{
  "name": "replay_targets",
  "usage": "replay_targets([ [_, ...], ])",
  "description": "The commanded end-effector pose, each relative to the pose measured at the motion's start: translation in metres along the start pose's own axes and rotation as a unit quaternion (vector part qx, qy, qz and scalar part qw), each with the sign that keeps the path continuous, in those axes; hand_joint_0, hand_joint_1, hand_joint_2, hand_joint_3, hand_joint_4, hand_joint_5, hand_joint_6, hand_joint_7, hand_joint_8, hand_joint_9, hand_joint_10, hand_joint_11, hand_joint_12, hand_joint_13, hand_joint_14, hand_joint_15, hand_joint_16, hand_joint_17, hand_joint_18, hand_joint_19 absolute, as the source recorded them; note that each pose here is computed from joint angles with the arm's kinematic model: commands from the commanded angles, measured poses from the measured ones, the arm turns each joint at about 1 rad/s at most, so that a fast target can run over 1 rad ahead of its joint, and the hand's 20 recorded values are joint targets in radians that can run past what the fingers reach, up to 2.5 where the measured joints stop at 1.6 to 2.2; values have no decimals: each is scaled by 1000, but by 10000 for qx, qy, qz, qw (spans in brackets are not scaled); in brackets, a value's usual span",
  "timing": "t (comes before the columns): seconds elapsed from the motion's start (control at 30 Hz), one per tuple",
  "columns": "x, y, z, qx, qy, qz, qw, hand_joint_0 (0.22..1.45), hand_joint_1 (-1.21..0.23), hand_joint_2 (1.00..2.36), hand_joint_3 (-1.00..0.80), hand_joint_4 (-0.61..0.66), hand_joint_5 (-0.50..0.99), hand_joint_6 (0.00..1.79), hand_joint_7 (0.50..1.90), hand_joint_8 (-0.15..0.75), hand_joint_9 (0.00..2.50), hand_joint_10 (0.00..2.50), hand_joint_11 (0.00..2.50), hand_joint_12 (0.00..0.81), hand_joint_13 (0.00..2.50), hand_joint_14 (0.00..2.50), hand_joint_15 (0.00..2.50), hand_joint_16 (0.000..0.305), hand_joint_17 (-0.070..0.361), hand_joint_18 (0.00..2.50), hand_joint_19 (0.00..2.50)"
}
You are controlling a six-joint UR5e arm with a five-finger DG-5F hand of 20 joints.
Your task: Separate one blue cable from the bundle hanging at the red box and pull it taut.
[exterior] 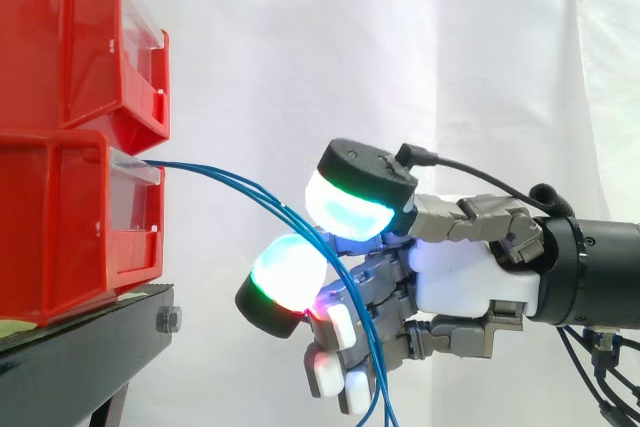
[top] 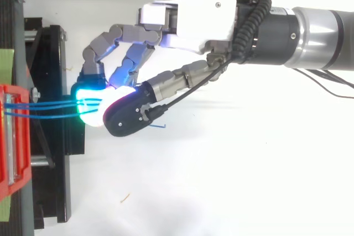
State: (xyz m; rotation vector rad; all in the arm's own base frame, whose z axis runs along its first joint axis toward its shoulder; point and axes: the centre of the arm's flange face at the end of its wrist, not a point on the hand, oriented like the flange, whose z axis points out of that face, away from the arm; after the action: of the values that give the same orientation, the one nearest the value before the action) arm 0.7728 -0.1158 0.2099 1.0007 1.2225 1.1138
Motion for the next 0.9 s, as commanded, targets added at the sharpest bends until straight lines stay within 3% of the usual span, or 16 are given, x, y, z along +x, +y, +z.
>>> replay_targets([
  [0.0, 1, 0, 0, -7, 5, -4, 10000, 596, -672, 1012, -180, 133, -165, 896, 1017, 369, 997, 17, 861, 405, 983, 19, 527, 54, 122, 918, 638],
  [0.13, 2, 1, 1, -16, 11, -3, 10000, 616, -736, 1015, -106, 65, -172, 912, 1089, 362, 993, 16, 942, 398, 972, 20, 542, 53, 119, 912, 646],
  [0.5, -1, 4, 2, -35, -8, 4, 10000, 630, -776, 1017, -106, 27, -182, 933, 1082, 356, 994, 19, 988, 391, 971, 21, 558, 52, 116, 914, 664],
  [0.67, -3, 17, 4, -50, -11, 12, 10000, 635, -773, 1016, -129, 14, -187, 936, 1067, 352, 1006, 19, 1013, 387, 972, 22, 563, 51, 115, 913, 668],
  [0.87, -1, 34, -2, 131, 58, -188, 9997, 666, -802, 1015, -214, -10, -195, 931, 1090, 336, 1021, 22, 1099, 375, 967, 21, 579, 48, 108, 899, 684],
])
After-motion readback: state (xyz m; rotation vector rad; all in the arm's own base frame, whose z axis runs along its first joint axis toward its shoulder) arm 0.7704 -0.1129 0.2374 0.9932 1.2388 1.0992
